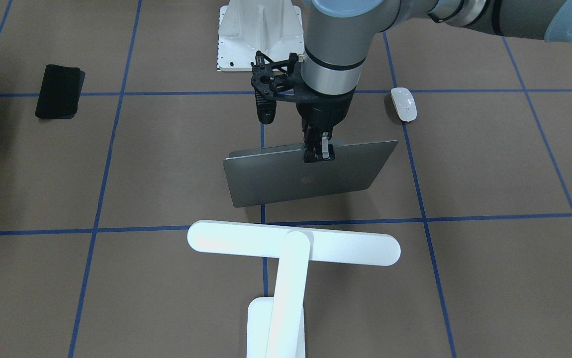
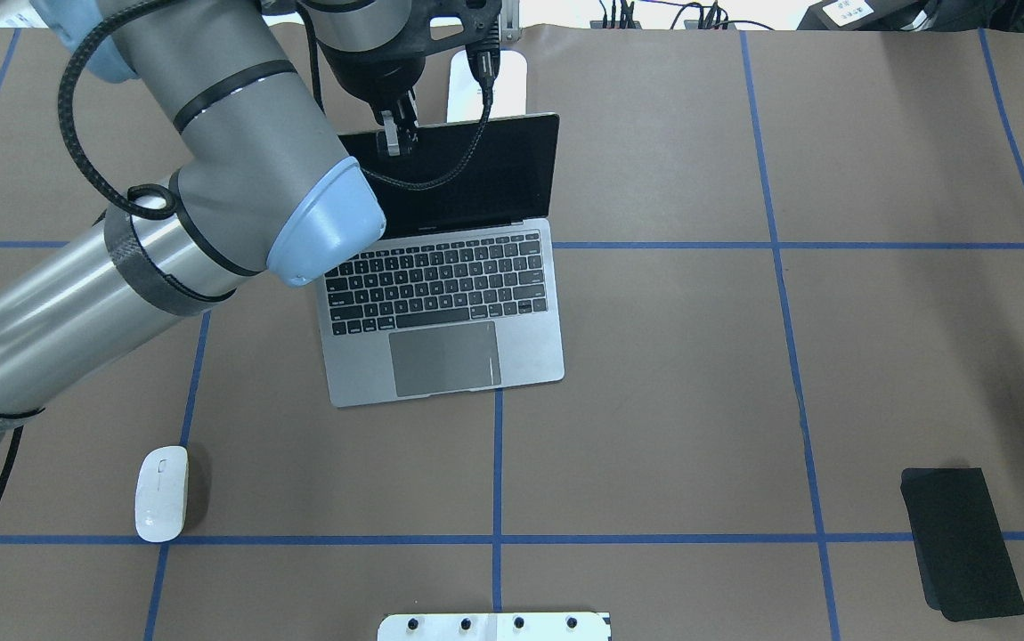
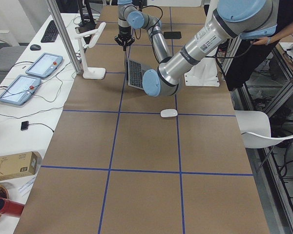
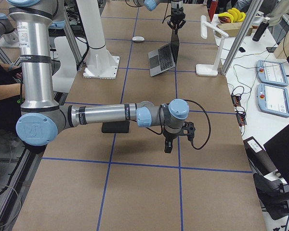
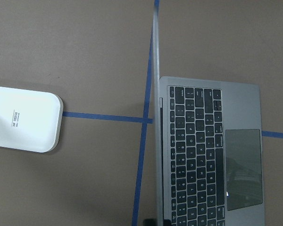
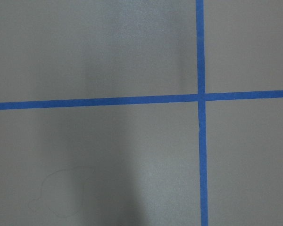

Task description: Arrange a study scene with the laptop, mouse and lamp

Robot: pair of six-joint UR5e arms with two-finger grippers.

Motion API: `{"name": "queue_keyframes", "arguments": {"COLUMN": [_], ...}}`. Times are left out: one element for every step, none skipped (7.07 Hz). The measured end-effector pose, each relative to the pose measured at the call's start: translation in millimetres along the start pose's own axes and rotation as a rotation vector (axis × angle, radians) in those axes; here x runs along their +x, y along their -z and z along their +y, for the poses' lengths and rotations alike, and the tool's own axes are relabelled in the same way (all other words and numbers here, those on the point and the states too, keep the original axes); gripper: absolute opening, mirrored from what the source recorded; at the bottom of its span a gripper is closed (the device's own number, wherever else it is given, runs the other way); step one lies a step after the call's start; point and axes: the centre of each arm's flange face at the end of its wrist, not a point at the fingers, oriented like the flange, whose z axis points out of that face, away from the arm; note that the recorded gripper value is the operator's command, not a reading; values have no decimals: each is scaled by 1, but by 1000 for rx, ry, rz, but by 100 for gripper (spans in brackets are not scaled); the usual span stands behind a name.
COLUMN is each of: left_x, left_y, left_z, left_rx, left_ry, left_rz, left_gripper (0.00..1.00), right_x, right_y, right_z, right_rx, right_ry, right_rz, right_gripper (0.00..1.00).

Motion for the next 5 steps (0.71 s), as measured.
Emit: {"name": "queue_keyframes", "arguments": {"left_x": [-1,-1,0,1,0], "left_y": [-3,-9,-14,-16,-16], "left_z": [2,2,1,0,-2], "left_rx": [-4,4,13,19,24], "left_ry": [-18,-31,-41,-49,-53], "left_rz": [-12,-19,-23,-25,-27], "left_gripper": [0,0,0,0,0], "right_x": [-1,-3,-3,-3,-3], "right_y": [1,2,2,2,2], "right_z": [-1,-3,-4,-4,-5], "right_rx": [1,2,1,-1,-1], "right_ry": [1,2,1,-1,-2], "right_rz": [-1,-3,-3,-2,-2], "right_gripper": [100,100,100,100,100]}}
